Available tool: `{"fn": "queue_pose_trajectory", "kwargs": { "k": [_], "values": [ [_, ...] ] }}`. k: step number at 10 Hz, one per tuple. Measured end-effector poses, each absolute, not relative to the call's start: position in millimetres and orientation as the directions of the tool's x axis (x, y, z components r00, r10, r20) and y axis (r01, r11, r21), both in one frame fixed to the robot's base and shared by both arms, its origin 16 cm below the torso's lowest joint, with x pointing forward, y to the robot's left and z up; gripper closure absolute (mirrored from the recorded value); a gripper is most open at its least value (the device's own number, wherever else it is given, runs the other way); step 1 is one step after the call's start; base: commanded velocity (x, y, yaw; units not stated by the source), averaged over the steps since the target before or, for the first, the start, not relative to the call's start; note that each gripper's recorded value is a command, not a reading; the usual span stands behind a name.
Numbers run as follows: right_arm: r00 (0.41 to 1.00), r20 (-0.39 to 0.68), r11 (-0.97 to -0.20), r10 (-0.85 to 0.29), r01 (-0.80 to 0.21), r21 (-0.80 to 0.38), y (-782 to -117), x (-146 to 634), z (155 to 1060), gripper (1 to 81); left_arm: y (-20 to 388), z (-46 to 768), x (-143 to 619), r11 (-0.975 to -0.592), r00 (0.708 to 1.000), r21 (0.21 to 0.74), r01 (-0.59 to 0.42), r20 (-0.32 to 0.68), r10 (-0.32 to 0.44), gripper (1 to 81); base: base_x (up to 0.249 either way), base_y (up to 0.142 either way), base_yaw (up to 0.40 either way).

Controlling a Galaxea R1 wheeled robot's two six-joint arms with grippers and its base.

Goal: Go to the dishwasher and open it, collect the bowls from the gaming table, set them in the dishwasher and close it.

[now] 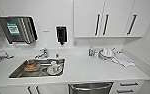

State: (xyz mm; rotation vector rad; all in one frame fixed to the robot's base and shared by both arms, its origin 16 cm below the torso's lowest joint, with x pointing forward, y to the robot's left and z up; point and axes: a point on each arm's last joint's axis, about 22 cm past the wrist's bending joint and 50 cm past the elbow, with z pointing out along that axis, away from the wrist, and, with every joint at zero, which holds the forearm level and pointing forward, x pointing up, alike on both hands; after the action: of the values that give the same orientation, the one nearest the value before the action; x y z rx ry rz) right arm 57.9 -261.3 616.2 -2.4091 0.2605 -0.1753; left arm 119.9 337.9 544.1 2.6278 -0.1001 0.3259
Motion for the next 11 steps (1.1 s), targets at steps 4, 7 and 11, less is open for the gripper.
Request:
{"fn": "queue_pose_trajectory", "kwargs": {
  "k": [4, 7, 11],
  "values": [
    [0.944, 0.149, -0.721, -0.295, -0.118, -0.682, -275, 127, 633, 1.0, 346, 588, 168, -0.857, 0.936, 0.494, -0.150, 0.349, 0.037, 1.0, 0.000, 0.000, 0.000],
    [0.935, 0.192, -0.721, -0.298, -0.088, -0.687, -277, 153, 627, 1.0, 336, 624, 204, -0.824, 0.903, 0.525, -0.212, 0.427, 0.039, 1.0, 0.000, 0.000, 0.000],
    [0.916, 0.257, -0.711, -0.308, -0.042, -0.702, -279, 195, 630, 1.0, 321, 690, 230, -0.764, 0.842, 0.543, -0.349, 0.540, 0.000, 1.0, 0.000, 0.000, 0.000]
  ]
}}
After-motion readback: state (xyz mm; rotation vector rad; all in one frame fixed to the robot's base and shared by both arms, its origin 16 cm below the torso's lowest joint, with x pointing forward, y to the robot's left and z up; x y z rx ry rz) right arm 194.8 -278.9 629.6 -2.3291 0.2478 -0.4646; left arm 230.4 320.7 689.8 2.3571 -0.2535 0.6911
